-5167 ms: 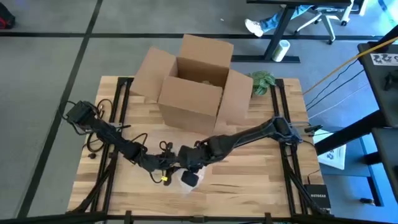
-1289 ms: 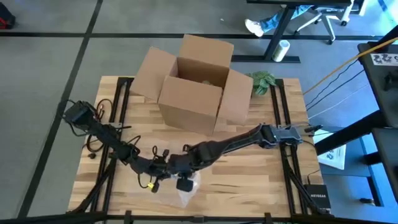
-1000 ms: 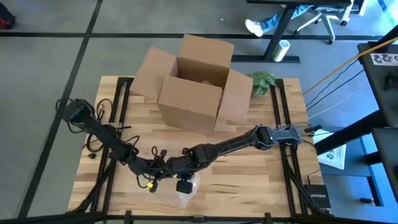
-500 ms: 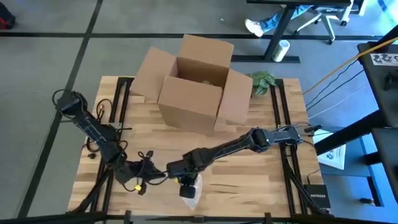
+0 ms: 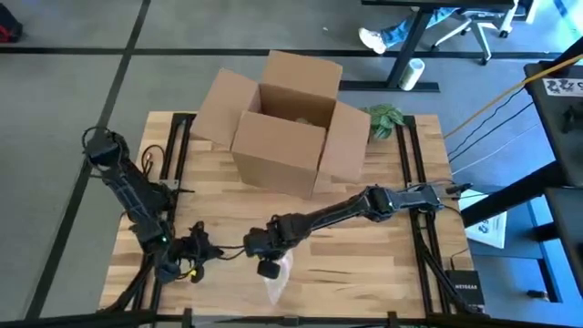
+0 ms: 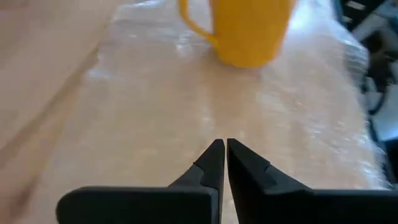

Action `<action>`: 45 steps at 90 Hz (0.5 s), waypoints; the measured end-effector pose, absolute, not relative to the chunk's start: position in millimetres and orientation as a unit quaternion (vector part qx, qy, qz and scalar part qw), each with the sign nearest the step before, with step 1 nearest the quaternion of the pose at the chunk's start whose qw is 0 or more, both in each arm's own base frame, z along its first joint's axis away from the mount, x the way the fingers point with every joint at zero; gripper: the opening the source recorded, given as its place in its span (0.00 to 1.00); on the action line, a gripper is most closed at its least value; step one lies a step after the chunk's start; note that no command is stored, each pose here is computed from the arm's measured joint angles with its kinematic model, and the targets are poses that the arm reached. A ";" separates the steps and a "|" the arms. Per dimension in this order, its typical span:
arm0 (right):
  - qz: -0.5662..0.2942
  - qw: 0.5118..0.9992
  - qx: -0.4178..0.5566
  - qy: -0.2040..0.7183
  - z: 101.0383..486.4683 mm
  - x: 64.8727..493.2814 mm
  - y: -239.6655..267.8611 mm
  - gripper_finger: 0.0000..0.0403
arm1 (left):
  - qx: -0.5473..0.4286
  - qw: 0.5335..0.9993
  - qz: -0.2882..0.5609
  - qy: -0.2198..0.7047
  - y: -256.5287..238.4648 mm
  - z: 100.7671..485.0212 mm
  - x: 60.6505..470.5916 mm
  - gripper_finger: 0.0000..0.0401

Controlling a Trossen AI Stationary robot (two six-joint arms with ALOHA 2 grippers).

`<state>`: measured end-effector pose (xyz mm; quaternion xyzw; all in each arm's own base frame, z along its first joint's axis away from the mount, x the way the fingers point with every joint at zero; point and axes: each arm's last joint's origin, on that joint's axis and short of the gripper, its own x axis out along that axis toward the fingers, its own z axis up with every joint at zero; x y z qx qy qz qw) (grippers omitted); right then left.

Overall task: Wrap mug
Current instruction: Wrap the yellow mug with the bubble wrap

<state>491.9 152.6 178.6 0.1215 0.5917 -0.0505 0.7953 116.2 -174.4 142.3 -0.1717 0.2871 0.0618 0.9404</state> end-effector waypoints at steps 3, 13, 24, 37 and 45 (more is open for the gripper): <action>-0.062 0.795 0.117 0.592 178.3 491.1 151.7 0.00 | -0.172 0.939 0.068 0.290 -173.1 141.4 115.6 0.00; -0.103 0.788 0.097 0.599 177.3 487.1 147.8 0.00 | -0.167 0.936 0.084 0.298 -169.4 138.9 113.7 0.00; -0.146 0.778 0.072 0.607 176.5 481.5 143.9 0.00 | -0.166 0.933 0.098 0.305 -166.2 137.0 112.0 0.00; -0.175 0.767 0.044 0.615 175.8 477.0 139.6 0.00 | -0.164 0.931 0.106 0.308 -164.4 136.0 111.1 0.00; -0.151 0.767 0.049 0.621 175.6 478.0 140.8 0.00 | -0.158 0.932 0.105 0.310 -163.8 136.2 110.5 0.00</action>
